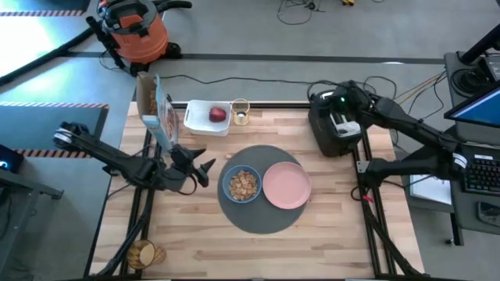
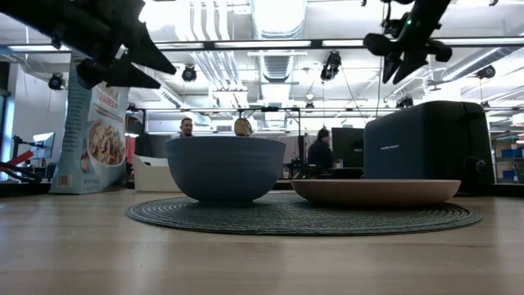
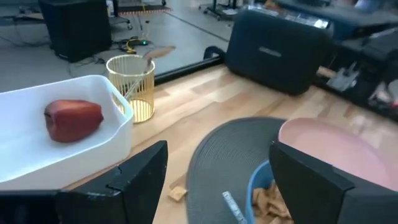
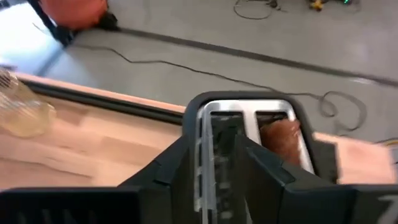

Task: Arrange a breakfast setting
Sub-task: Put the toasted bread on the pink plate on the gray mat

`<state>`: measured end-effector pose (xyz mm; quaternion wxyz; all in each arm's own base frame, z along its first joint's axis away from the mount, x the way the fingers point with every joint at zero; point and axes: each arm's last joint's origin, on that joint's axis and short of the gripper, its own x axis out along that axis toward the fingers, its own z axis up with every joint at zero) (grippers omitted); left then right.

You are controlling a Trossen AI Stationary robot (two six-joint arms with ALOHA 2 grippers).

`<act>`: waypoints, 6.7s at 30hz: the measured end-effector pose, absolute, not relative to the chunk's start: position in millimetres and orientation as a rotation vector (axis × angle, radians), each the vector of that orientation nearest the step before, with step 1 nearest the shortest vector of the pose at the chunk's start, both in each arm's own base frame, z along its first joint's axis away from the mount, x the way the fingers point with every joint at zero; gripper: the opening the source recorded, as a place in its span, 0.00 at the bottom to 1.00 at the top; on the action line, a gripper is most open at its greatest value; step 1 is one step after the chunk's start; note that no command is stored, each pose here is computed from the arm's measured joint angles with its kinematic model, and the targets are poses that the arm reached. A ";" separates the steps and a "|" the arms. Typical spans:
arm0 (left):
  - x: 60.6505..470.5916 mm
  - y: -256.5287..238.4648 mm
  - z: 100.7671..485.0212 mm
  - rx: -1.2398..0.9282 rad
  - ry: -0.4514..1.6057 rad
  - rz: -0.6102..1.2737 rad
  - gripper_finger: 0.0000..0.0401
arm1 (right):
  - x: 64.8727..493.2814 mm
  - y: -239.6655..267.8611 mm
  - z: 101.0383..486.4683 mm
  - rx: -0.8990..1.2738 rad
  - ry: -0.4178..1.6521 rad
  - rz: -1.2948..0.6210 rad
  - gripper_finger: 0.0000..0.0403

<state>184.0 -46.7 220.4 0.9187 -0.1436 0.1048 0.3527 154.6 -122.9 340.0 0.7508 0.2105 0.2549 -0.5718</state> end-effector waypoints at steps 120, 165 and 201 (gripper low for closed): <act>161.3 -51.5 218.6 -0.293 0.289 0.662 0.58 | 164.6 -210.9 297.0 0.619 0.989 -1.536 0.03; 164.0 -51.9 229.2 -0.356 0.221 0.688 0.58 | 227.0 -60.6 395.3 0.581 0.872 -0.536 0.03; 165.8 -53.2 232.0 -0.389 0.197 0.670 0.58 | 284.9 26.0 217.2 -0.184 1.030 -0.413 0.03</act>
